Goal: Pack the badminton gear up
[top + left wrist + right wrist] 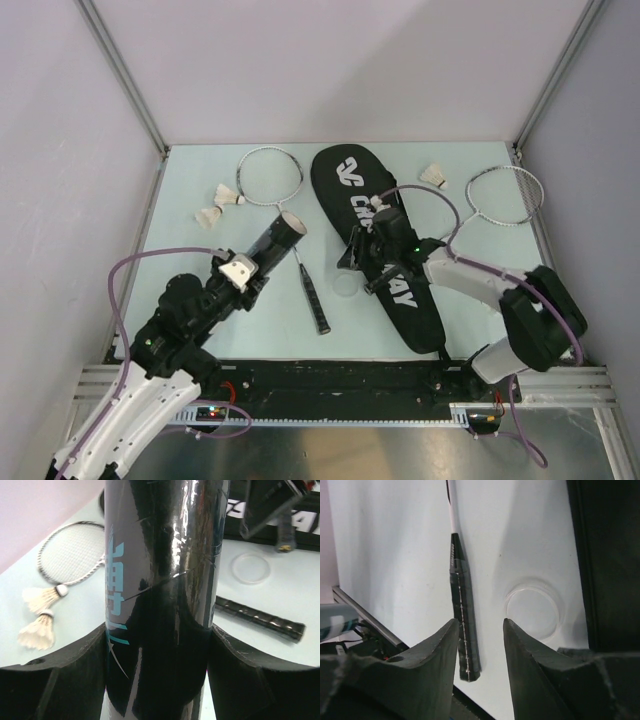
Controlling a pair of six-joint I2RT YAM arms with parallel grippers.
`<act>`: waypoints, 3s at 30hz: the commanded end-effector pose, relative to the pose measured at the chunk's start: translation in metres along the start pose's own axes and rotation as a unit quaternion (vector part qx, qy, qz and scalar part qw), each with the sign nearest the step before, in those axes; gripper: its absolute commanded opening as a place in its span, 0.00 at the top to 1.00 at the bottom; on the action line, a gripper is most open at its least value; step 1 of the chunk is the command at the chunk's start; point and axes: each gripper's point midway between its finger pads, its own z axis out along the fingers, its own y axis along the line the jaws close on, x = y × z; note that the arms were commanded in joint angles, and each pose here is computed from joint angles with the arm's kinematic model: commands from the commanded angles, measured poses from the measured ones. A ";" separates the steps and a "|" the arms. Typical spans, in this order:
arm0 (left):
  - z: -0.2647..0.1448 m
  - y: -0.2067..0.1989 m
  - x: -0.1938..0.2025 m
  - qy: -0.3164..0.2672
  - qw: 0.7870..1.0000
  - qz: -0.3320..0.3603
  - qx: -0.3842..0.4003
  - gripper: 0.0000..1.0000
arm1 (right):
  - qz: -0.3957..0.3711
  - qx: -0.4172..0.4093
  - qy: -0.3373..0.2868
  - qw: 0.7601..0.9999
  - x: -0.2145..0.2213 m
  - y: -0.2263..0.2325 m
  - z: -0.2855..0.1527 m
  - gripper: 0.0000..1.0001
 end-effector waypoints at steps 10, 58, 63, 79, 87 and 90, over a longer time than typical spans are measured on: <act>0.004 -0.056 -0.037 -0.058 0.983 -0.015 0.173 0.69 | 0.205 0.239 -0.202 0.927 -0.076 -0.110 -0.145 0.54; 0.011 -0.046 -0.033 -0.049 0.989 -0.031 0.136 0.67 | -0.250 0.502 0.152 0.814 -0.038 -0.251 -0.199 0.39; 0.010 -0.050 -0.034 -0.051 0.987 -0.040 0.144 0.66 | -0.297 0.455 0.188 0.818 -0.029 -0.247 -0.196 0.38; 0.008 -0.057 -0.032 -0.053 0.986 -0.041 0.155 0.65 | -0.319 0.506 0.260 0.758 -0.007 -0.284 -0.217 0.42; 0.007 -0.059 -0.032 -0.054 0.985 -0.036 0.158 0.65 | -0.314 0.521 0.275 0.745 -0.006 -0.297 -0.219 0.46; 0.008 -0.059 -0.031 -0.053 0.986 -0.034 0.158 0.64 | -0.314 0.524 0.280 0.741 -0.006 -0.299 -0.221 0.47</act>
